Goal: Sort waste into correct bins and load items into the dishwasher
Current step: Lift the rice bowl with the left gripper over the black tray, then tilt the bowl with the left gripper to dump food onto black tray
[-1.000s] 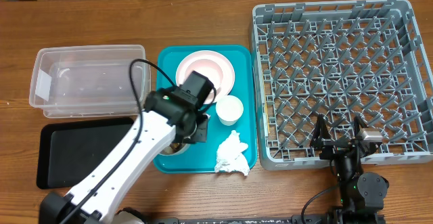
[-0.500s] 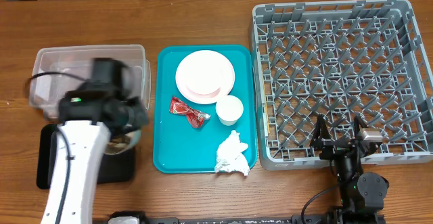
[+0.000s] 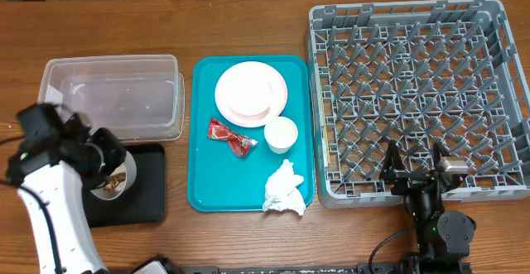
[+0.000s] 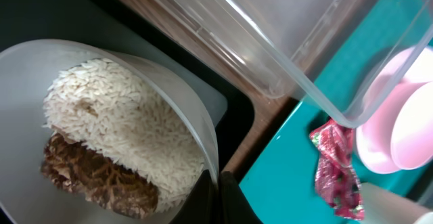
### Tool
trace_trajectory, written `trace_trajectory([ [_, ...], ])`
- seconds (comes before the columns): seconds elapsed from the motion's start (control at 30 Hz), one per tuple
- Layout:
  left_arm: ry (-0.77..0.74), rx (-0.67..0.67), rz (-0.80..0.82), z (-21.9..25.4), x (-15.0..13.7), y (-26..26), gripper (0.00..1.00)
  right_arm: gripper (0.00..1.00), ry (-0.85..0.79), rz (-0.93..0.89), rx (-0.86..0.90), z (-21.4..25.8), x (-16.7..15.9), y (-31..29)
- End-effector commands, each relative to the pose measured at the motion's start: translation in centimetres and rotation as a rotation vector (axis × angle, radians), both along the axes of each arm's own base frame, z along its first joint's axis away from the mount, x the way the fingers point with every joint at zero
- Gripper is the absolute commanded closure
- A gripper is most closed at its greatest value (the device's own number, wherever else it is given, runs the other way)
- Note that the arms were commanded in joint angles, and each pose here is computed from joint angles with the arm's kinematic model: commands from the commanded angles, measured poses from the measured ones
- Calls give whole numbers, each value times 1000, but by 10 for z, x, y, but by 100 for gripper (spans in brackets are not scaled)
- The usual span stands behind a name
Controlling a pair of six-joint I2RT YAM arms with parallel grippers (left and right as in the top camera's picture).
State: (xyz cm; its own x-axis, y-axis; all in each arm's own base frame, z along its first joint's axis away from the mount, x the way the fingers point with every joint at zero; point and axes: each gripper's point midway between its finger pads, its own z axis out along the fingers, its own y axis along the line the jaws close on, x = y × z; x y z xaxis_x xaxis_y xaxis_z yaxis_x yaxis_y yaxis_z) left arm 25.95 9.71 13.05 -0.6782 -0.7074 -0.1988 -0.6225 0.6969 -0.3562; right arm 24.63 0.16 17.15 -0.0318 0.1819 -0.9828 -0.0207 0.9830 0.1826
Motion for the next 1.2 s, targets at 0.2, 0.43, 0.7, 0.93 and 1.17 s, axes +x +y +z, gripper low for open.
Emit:
trace_trajectory([
  [0.2,-374,-265,1,4,2,10,96,0,-7,-1,4,-1,0,0],
  [0.43,-602,-364,34,10,-10,19,96,0,-7,-1,4,-1,0,0],
  [0.7,-686,-370,62,18,-18,29,96,0,-7,-1,4,-1,0,0],
  [0.93,-795,-398,3,36,-15,23,96,0,-7,-1,4,-1,0,0],
  [1.17,-858,-414,-33,47,-14,18,96,0,-7,-1,4,-1,0,0],
])
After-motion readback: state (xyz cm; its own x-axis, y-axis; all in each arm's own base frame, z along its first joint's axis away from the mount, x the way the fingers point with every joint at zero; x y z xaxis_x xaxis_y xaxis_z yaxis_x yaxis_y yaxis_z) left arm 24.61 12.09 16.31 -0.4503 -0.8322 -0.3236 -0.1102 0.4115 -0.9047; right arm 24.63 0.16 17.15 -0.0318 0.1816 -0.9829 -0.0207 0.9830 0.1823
